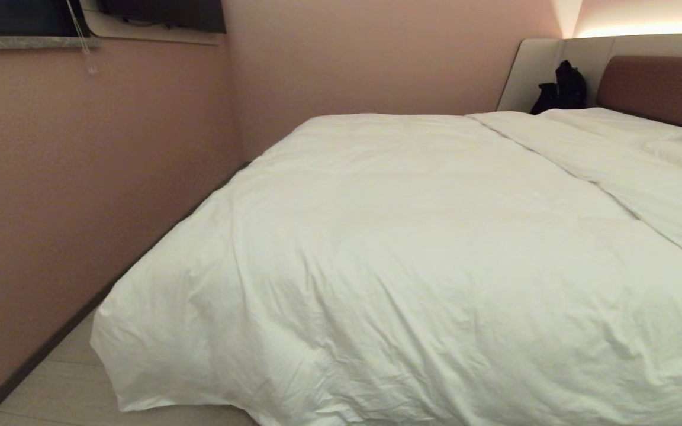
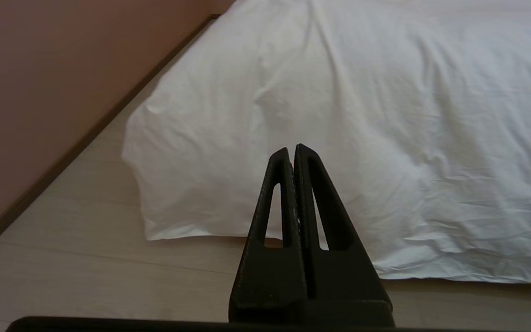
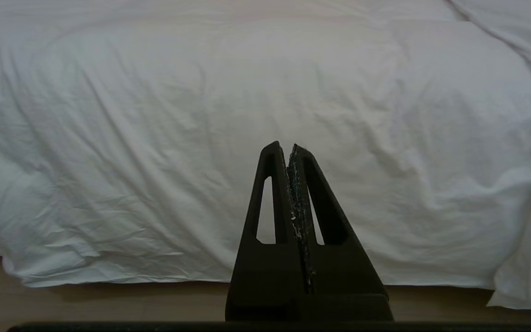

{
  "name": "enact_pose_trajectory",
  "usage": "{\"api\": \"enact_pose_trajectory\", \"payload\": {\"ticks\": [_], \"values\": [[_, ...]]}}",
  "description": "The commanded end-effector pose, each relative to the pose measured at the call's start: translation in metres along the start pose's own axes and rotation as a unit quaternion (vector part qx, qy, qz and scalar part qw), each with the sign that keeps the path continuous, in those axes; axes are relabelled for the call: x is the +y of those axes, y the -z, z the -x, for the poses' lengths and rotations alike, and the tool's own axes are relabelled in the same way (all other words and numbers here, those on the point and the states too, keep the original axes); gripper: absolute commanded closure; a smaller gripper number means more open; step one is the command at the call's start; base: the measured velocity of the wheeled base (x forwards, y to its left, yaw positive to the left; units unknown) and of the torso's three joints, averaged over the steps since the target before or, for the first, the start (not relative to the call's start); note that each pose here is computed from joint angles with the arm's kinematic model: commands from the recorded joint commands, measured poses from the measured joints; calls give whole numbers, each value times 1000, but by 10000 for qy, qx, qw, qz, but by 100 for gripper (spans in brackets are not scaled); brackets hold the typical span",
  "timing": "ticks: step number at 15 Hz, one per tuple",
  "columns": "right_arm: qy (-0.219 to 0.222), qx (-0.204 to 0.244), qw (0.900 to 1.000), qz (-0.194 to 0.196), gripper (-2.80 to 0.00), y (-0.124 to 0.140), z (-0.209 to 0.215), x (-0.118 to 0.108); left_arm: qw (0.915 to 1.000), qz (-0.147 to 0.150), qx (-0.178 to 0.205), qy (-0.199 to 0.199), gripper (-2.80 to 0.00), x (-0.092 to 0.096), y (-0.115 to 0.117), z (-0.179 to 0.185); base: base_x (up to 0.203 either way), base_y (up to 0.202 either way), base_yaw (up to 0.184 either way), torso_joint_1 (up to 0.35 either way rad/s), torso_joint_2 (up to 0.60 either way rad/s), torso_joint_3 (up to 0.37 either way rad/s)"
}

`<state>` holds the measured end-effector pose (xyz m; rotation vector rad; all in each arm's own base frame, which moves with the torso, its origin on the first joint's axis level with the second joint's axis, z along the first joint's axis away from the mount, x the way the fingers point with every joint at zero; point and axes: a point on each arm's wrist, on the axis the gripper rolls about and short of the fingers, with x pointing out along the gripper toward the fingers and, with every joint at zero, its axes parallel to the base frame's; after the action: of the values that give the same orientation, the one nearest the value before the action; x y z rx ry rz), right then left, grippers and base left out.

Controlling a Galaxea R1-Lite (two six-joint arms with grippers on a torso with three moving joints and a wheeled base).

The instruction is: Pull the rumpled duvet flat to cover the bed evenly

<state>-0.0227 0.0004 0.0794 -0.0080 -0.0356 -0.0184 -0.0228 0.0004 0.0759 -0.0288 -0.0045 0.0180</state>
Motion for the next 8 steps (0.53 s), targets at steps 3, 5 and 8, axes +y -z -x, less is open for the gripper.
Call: {"api": "enact_pose_trajectory", "payload": {"ticks": [3, 5, 8], "values": [[1, -6, 10000, 0, 0, 0, 0, 0, 10000, 2, -2, -2, 0, 0, 0, 0, 0, 194, 1, 1, 2, 2], [1, -6, 10000, 0, 0, 0, 0, 0, 10000, -6, -2, -2, 0, 0, 0, 0, 0, 196, -2, 1, 4, 4], [1, -6, 10000, 0, 0, 0, 0, 0, 10000, -6, -2, -2, 0, 0, 0, 0, 0, 198, 1, 2, 6, 5]]}}
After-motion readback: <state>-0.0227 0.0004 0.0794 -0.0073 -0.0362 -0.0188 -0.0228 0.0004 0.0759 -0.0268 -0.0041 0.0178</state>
